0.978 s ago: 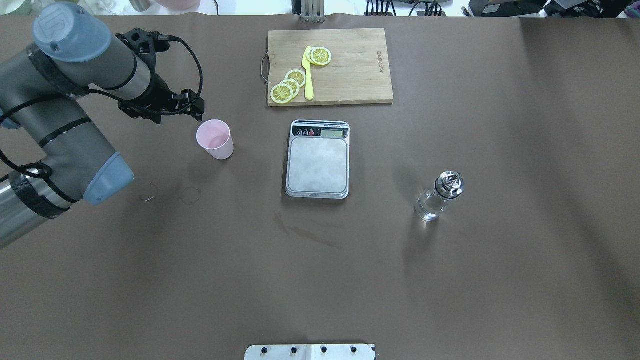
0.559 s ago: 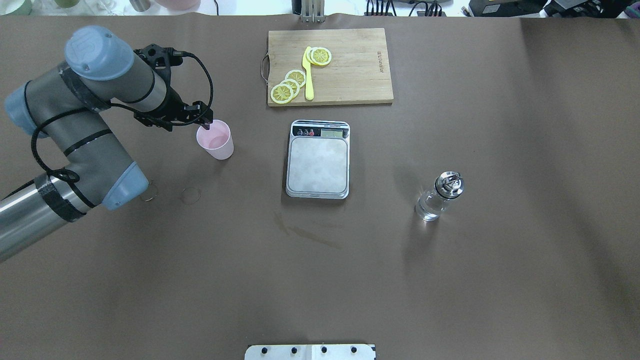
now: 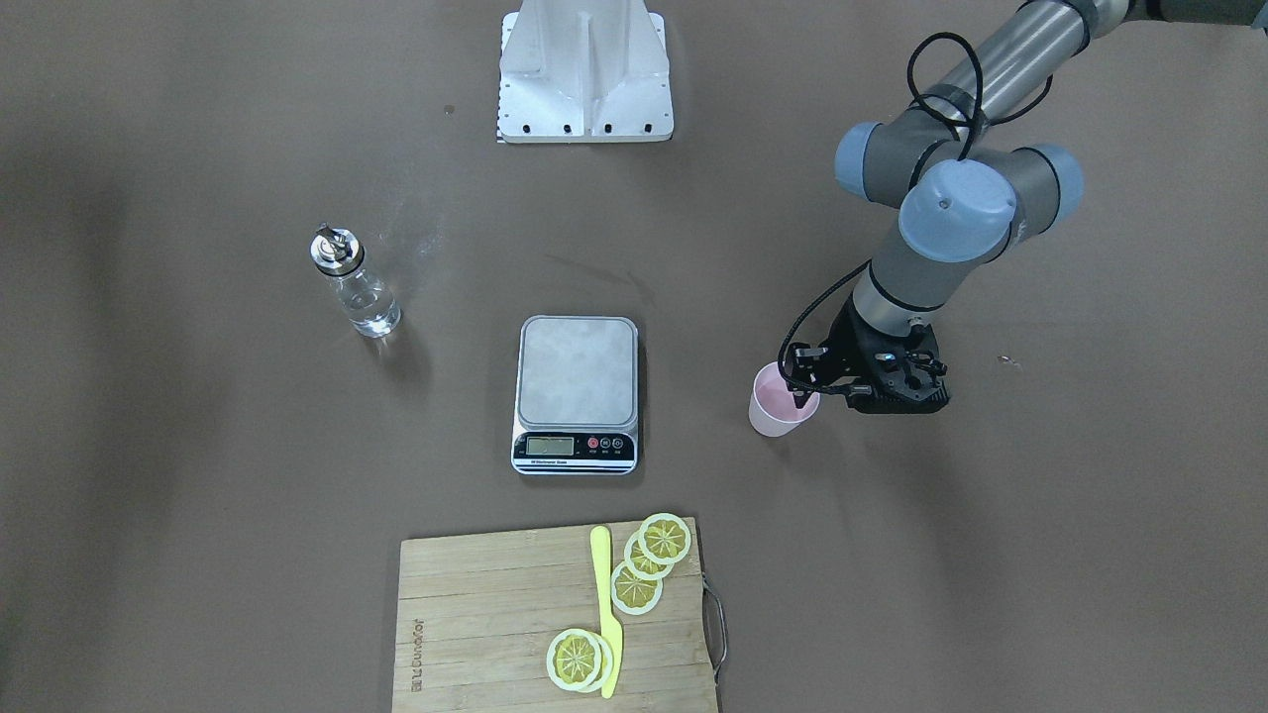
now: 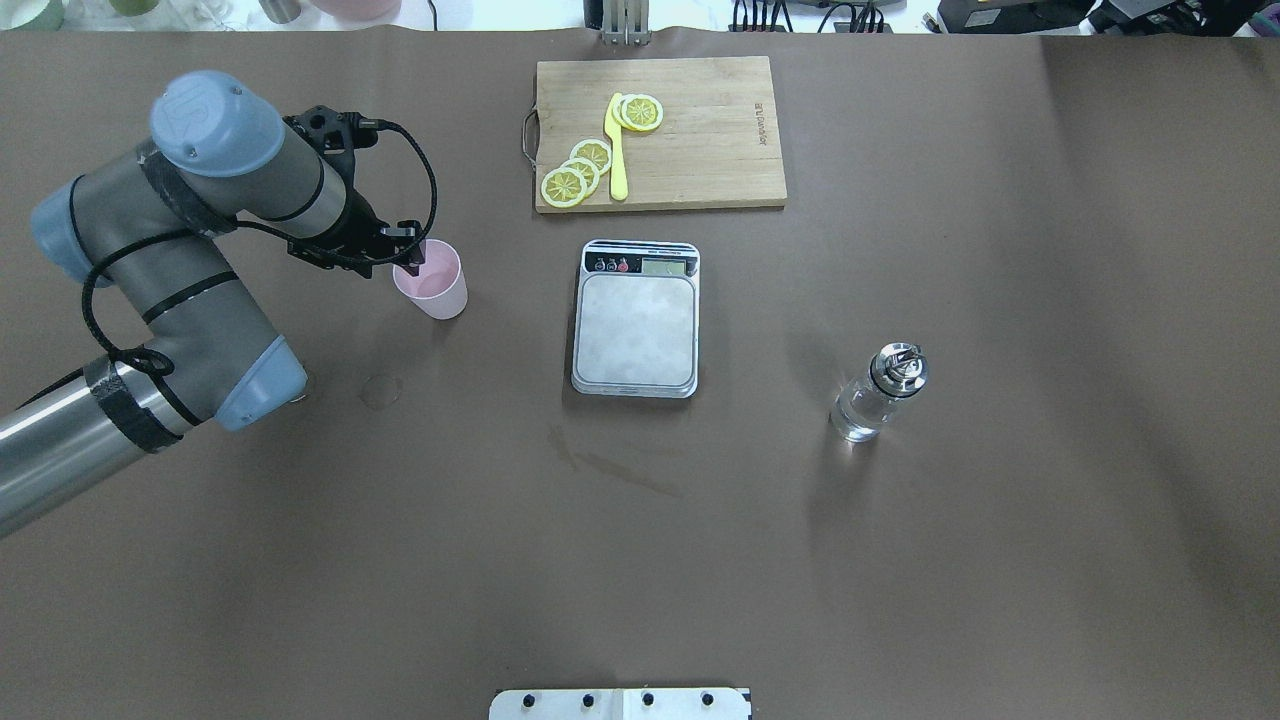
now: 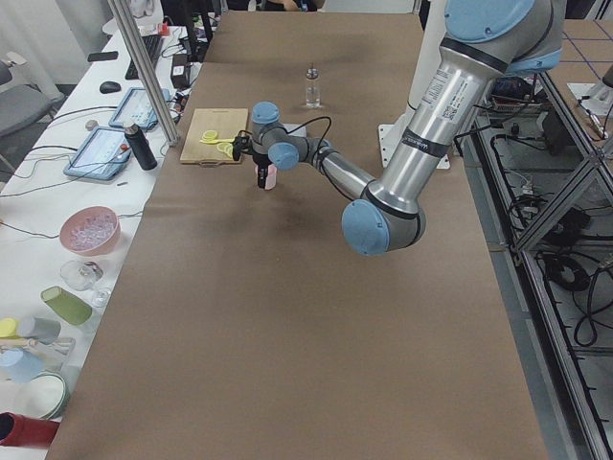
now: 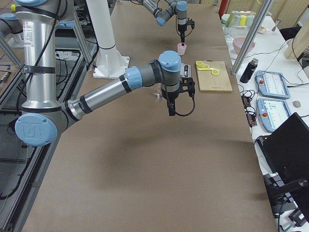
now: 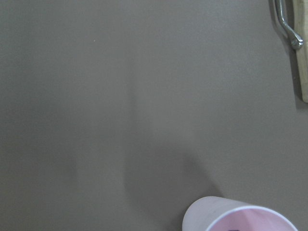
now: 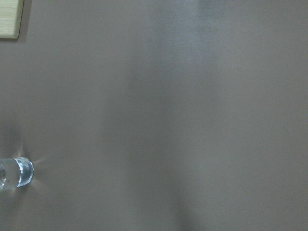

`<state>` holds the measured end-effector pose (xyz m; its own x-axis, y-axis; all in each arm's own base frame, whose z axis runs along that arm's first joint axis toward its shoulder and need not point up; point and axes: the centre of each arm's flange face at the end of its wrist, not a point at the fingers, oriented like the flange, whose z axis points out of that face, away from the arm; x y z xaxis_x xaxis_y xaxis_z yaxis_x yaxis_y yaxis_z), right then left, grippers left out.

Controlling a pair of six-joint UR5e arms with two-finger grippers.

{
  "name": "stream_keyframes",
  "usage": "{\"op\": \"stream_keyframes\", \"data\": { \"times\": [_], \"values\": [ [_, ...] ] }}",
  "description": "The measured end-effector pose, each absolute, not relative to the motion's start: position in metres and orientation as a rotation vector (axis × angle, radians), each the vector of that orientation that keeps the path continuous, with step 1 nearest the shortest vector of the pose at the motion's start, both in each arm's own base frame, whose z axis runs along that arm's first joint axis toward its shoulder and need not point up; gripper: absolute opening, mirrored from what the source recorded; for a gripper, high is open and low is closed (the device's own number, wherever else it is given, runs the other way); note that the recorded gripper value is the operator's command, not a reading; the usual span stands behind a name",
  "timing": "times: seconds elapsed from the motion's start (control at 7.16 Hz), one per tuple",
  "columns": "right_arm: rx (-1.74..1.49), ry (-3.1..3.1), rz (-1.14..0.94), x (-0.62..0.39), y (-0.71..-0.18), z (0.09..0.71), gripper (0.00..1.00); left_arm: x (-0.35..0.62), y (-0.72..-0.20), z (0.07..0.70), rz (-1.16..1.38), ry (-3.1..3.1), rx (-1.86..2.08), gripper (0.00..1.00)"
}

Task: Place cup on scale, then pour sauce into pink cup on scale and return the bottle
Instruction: 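Reach the left gripper to the pink cup and grasp it, then carry the pink cup with the left gripper onto the scale while the right arm enters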

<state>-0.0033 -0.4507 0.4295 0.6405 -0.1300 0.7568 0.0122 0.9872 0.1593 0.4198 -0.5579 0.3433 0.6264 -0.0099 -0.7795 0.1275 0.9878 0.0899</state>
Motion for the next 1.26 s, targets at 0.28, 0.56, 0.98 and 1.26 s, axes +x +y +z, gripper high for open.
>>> {"op": "stream_keyframes", "data": {
  "times": [0.28,0.56,0.98,1.26],
  "values": [
    [0.163,-0.866,-0.095,-0.007,-0.457,0.421,1.00,0.426,-0.552,0.340,-0.102,0.904,0.104,0.00],
    [0.188,-0.867,-0.110,-0.008,-0.462,0.410,1.00,0.412,-0.563,0.329,-0.126,0.908,0.039,0.00],
    [0.324,-0.885,-0.187,-0.017,-0.470,0.386,1.00,0.380,-0.603,0.242,-0.199,0.904,-0.038,0.00],
    [0.408,-0.885,-0.198,-0.038,-0.470,0.370,1.00,0.393,-0.601,0.182,-0.271,0.906,-0.091,0.00]
  ]
}}
